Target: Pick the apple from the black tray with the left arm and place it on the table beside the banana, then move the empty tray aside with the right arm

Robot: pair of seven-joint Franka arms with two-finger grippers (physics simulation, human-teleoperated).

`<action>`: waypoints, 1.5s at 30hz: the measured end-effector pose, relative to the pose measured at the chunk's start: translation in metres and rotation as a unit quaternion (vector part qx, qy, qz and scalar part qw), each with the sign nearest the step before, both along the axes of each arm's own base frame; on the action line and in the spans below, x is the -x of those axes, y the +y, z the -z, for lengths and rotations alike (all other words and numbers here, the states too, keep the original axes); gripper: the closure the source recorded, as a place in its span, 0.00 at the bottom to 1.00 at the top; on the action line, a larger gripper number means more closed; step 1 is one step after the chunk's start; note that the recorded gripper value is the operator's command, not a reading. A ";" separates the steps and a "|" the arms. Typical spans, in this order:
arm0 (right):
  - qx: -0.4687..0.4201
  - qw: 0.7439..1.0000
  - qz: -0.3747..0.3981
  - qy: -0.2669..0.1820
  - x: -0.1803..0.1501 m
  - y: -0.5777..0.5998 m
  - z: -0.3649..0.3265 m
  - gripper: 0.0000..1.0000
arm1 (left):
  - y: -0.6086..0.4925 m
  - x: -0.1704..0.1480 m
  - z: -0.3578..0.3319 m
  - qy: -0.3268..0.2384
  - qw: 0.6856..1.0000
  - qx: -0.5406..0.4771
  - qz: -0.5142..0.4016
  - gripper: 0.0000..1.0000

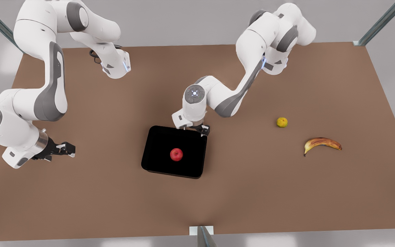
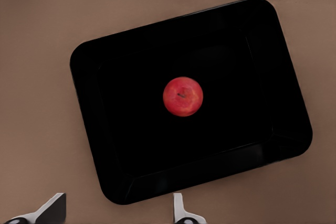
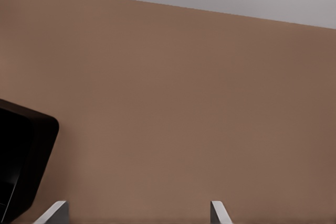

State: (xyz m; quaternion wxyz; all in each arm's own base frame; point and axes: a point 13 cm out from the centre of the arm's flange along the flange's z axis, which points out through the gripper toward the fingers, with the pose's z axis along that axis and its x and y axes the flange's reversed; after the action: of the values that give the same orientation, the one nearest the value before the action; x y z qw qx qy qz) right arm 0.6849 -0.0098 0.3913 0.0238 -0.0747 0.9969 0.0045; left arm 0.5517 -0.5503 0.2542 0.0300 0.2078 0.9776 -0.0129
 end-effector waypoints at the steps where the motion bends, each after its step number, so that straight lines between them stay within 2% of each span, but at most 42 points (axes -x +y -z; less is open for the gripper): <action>1: 0.000 1.000 0.000 0.001 0.000 0.000 0.000 0.00 | -0.007 -0.002 0.012 -0.001 1.000 0.003 -0.017 0.00; 4: 0.000 1.000 -0.001 0.001 0.000 -0.001 0.001 0.00 | -0.020 0.002 0.053 0.001 0.998 0.005 -0.059 0.00; 9: 0.000 1.000 -0.003 0.002 0.000 0.000 0.001 0.00 | -0.027 -0.044 0.098 -0.048 0.989 0.049 -0.129 0.00; 12: 0.000 1.000 -0.004 0.002 0.000 0.000 0.002 0.00 | -0.031 -0.064 0.093 -0.069 0.981 0.083 -0.160 0.00; 15: 0.000 1.000 -0.004 0.003 0.000 0.001 0.003 0.00 | -0.052 -0.065 0.105 -0.084 0.974 0.115 -0.174 0.00; 18: 0.000 1.000 -0.005 0.003 0.000 0.001 0.003 0.00 | -0.053 -0.070 0.077 -0.104 0.970 0.117 -0.185 0.00; 20: 0.000 1.000 -0.006 0.003 0.000 0.001 0.003 0.00 | -0.052 -0.066 0.070 -0.106 0.970 0.108 -0.189 0.00; 22: -0.001 1.000 -0.007 0.004 0.000 0.002 0.005 0.00 | -0.069 -0.044 0.071 -0.061 0.970 0.126 -0.197 0.00; 23: -0.001 1.000 -0.007 0.005 0.000 0.003 0.005 0.00 | -0.072 -0.037 0.057 -0.043 0.969 0.134 -0.204 0.10; 24: -0.001 1.000 -0.008 0.005 0.000 0.003 0.006 0.00 | -0.077 -0.027 0.049 -0.030 0.968 0.136 -0.206 0.00; 27: -0.001 1.000 -0.009 0.005 0.000 0.004 0.006 0.00 | -0.081 -0.009 0.071 -0.013 0.970 0.116 -0.211 0.00; 34: -0.001 1.000 -0.008 0.001 -0.003 0.003 0.006 0.00 | -0.066 -0.023 0.138 -0.036 0.969 0.091 -0.227 0.00; 42: -0.001 1.000 -0.009 -0.001 -0.004 0.003 0.006 0.00 | -0.062 -0.041 0.138 -0.027 0.956 0.128 -0.262 0.00; 45: -0.001 1.000 -0.009 -0.002 -0.004 0.003 0.005 0.00 | -0.074 -0.033 0.149 -0.031 0.956 0.135 -0.260 0.00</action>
State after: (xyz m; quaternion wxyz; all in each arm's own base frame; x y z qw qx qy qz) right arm 0.6886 -0.0065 0.3858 0.0253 -0.0835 0.9962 0.0053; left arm 0.5845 -0.6247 0.1056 0.0901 -0.0593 0.9857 -0.1298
